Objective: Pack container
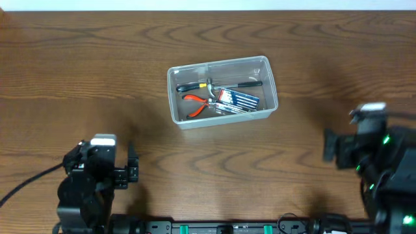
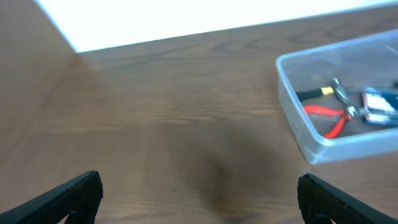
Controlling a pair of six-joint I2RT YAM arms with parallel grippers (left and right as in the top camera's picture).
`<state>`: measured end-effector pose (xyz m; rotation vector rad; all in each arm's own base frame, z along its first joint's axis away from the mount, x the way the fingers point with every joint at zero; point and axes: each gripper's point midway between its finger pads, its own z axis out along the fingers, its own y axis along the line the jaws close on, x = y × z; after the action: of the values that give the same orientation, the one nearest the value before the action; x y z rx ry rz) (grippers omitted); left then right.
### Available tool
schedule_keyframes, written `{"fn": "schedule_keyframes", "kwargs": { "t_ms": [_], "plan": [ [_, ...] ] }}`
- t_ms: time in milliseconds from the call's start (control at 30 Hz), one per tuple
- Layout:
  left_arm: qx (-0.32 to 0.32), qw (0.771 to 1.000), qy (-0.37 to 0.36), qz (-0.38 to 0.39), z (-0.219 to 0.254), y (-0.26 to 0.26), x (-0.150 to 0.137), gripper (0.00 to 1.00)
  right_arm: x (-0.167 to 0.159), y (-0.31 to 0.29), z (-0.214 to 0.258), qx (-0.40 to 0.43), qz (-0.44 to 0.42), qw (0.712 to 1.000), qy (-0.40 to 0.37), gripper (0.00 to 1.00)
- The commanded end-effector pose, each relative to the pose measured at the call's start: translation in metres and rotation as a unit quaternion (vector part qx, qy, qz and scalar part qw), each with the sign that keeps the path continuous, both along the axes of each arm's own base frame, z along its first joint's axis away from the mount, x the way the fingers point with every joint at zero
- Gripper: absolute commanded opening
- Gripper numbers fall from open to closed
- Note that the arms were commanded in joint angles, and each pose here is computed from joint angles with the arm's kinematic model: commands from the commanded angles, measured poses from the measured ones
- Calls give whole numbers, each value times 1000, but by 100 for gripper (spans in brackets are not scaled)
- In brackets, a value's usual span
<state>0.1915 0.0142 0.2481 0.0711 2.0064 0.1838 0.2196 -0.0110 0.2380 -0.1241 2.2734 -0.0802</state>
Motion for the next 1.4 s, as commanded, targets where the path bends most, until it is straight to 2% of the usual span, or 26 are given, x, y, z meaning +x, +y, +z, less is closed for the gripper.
{"fn": "schedule_keyframes", "kwargs": {
  "t_ms": [0, 200, 967, 1067, 1267, 1367],
  "plan": [
    [-38, 998, -24, 50, 6, 11, -4, 98, -10, 11, -24, -14, 38, 999, 8, 99],
    [-83, 994, -18, 72, 0, 11, -6, 98, -17, 20, -44, -13, 60, 998, 24, 99],
    [-79, 994, 7, 74, -11, 11, -11, 98, -21, 20, -43, -13, 60, 998, 22, 99],
    [-79, 994, 6, 74, -11, 11, -11, 98, -30, 21, -34, -21, 63, 998, -7, 99],
    [-79, 994, 7, 74, -11, 11, -11, 98, -57, 36, -17, 0, 97, 987, -125, 99],
    [-79, 994, 7, 74, -11, 11, -11, 98, -48, 42, -27, 8, 107, 977, -186, 99]
  ]
}}
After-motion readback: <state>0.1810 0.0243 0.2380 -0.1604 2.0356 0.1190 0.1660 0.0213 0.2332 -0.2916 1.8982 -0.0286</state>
